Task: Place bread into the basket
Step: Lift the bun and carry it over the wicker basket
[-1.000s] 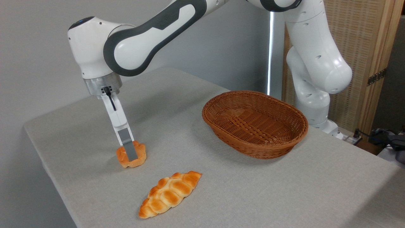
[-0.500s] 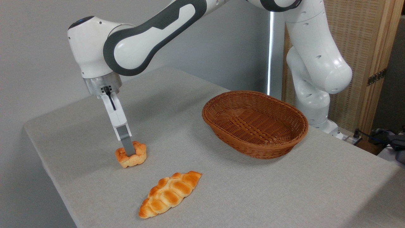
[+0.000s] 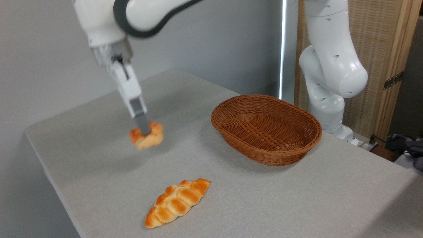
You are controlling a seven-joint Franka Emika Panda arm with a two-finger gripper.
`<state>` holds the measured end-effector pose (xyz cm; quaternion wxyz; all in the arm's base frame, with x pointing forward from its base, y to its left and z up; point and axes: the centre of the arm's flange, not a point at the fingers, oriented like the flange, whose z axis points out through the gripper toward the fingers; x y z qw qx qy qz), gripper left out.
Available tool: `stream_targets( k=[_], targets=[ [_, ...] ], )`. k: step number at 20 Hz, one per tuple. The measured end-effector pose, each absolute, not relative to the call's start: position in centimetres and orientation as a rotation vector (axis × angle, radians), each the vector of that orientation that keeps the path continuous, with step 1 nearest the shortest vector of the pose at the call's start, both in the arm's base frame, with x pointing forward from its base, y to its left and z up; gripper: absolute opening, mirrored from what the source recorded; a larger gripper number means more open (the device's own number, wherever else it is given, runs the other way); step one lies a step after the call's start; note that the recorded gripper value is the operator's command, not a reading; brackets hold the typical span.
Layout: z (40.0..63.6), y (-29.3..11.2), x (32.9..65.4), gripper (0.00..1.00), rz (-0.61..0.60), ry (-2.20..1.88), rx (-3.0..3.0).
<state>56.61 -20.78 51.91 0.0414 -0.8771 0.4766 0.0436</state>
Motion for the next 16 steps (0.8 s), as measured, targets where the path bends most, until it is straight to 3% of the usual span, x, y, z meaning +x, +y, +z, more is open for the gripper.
stream_targets(
  k=[3,6,11,16],
  targets=[
    [56.7,-19.1,53.3,0.25,0.171,1.439,-2.697],
    [58.6,-17.5,49.9,0.26,0.178,1.467,-2.685],
    [58.4,-15.1,43.4,0.28,0.211,1.556,-2.642],
    [56.4,-13.5,38.5,0.29,0.281,1.618,-2.612]
  ],
)
